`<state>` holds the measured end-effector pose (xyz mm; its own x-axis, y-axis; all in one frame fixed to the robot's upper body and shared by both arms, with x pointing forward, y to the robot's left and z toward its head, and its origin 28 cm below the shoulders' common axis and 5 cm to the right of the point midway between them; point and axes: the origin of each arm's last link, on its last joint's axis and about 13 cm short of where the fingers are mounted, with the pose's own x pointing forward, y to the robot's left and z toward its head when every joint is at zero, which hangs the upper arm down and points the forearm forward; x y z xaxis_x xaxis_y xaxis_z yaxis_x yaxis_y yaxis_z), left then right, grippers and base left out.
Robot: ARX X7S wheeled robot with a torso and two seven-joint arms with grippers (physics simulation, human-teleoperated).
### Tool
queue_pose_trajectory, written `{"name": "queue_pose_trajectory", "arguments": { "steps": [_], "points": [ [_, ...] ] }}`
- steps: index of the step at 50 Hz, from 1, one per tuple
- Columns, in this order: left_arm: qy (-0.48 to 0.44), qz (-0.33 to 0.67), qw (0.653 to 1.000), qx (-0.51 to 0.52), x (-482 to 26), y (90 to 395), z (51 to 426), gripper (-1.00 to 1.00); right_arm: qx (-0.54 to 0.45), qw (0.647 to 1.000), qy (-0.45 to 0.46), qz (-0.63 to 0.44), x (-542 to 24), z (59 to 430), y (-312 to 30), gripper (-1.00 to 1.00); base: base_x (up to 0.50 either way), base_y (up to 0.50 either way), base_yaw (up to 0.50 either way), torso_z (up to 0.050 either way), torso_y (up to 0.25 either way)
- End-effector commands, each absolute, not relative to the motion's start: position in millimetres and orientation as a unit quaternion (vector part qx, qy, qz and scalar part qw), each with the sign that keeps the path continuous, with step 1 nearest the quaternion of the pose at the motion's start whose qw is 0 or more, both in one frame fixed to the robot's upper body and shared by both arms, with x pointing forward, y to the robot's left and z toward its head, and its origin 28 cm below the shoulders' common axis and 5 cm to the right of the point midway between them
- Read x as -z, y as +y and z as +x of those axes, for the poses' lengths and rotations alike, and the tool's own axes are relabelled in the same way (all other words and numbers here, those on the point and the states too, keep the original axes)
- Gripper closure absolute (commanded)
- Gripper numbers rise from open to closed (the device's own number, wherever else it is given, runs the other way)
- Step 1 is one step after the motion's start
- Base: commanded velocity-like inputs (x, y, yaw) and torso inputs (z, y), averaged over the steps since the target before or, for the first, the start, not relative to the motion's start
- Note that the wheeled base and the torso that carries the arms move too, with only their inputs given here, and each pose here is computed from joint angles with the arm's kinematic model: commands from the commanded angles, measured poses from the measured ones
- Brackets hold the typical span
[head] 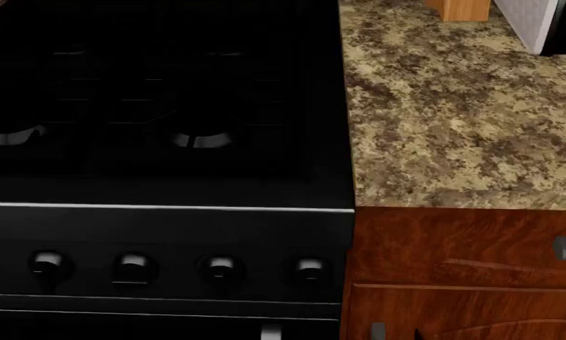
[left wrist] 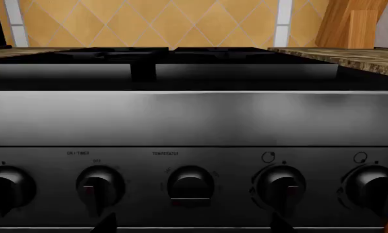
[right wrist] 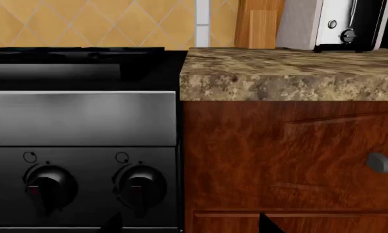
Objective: Press the stop button on the microwave
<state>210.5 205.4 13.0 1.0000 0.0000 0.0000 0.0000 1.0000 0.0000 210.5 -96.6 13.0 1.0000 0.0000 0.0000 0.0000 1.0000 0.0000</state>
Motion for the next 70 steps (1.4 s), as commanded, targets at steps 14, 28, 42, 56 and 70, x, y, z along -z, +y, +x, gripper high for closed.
{"name": "queue_pose_trajectory", "arguments": {
  "steps": [14, 28, 42, 56, 70],
  "points": [
    [0.0, 0.021, 1.0, 0.0, -12, 206, 206, -1.0, 0.004, 1.0, -0.009, -0.022, -16, 212, -94, -1.0, 0.0, 0.0, 0.0, 0.0, 0.0],
    [0.044, 0.079, 0.995, -0.047, -4, 234, 183, -1.0, 0.006, 0.998, -0.056, -0.042, -45, 223, -93, -1.0, 0.0, 0.0, 0.0, 0.0, 0.0],
    [0.127, 0.135, 0.972, -0.145, 24, 278, 148, -1.0, 0.015, 0.991, -0.113, -0.066, -85, 234, -97, -1.0, 0.0, 0.0, 0.0, 0.0, 0.0],
    [0.286, 0.128, 0.921, -0.231, 124, 326, 119, -1.0, 0.002, 0.976, -0.203, -0.073, -149, 227, -91, -1.0, 0.0, 0.0, 0.0, 0.0, 0.0],
    [0.481, 0.105, 0.822, -0.287, 144, 334, 27, -1.0, -0.002, 0.968, -0.242, -0.072, -174, 215, -87, -1.0, 0.0, 0.0, 0.0, 0.0, 0.0]
  ]
}}
